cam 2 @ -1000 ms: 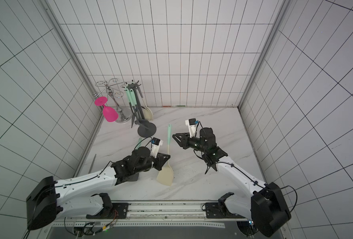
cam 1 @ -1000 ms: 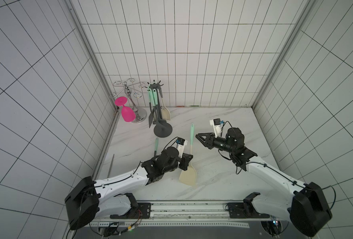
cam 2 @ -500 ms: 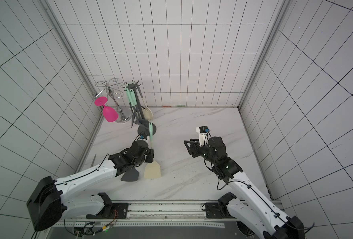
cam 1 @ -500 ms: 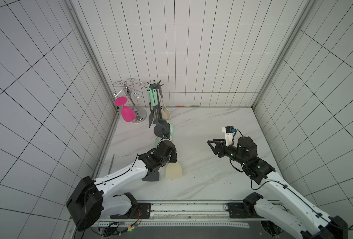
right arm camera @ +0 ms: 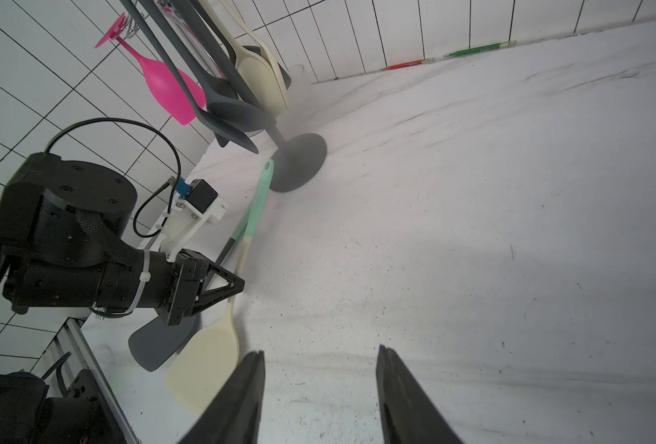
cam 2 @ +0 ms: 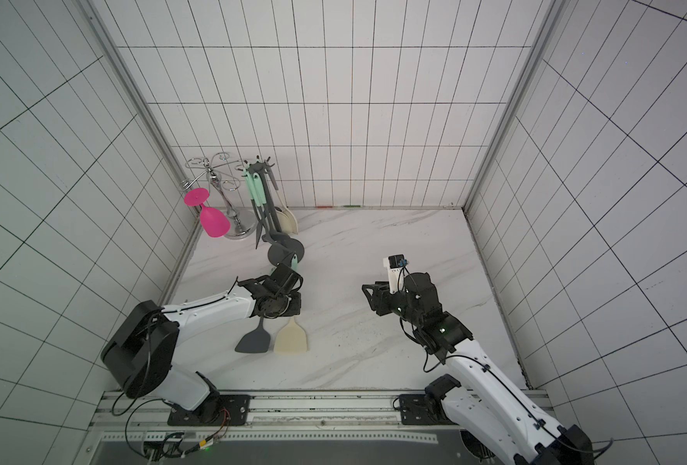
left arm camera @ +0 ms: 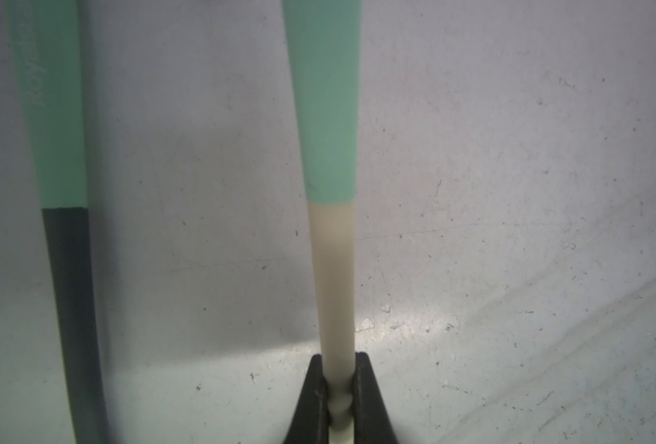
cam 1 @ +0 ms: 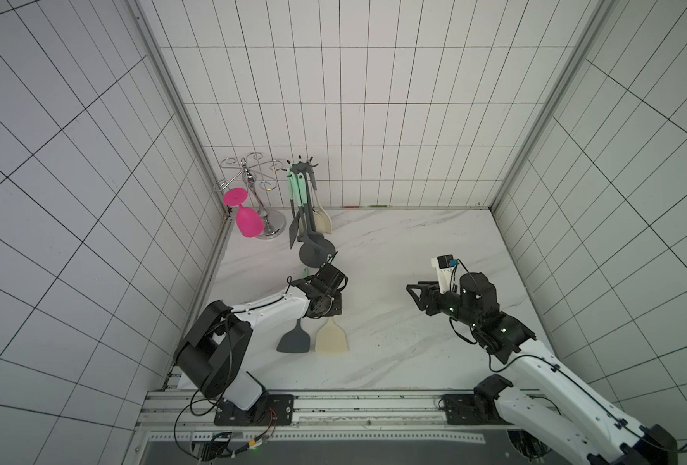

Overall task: Take the spatula off the kitchen utensil rack
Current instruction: Place the spatula at the center of the board.

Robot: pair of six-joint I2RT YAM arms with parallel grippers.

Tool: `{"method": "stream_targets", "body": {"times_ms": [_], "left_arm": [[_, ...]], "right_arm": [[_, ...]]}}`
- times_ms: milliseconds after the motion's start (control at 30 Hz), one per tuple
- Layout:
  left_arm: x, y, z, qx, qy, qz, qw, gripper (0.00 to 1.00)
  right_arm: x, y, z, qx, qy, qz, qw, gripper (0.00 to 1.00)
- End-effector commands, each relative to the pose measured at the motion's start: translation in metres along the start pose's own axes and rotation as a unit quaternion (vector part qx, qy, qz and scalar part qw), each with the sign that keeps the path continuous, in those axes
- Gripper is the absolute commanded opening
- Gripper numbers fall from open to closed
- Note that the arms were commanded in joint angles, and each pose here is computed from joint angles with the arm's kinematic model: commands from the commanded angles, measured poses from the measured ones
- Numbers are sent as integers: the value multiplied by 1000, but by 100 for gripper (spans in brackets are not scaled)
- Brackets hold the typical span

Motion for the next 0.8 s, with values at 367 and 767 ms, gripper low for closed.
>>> {"method": "stream_targets", "body": {"times_ms": [367,767], "left_arm": [[-1,16,-4,-8,11,-13,1000,0],[10,22,-6,-8,16,-15,1000,2]], "right_arm": [[11,-10,-8,24,16,-11,1000,50],[15,-11,-10,30,21,-10,999,50]]}}
Point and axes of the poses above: each gripper's point midway between its finger pads, its own x axis out along the fingers, its own y axis along the line the jaws close on, z = x × y, the point moved 6 cm from there along -x, back along the fingers, and after that the axes turned 14 degrees about x, right-handed, at the moved point
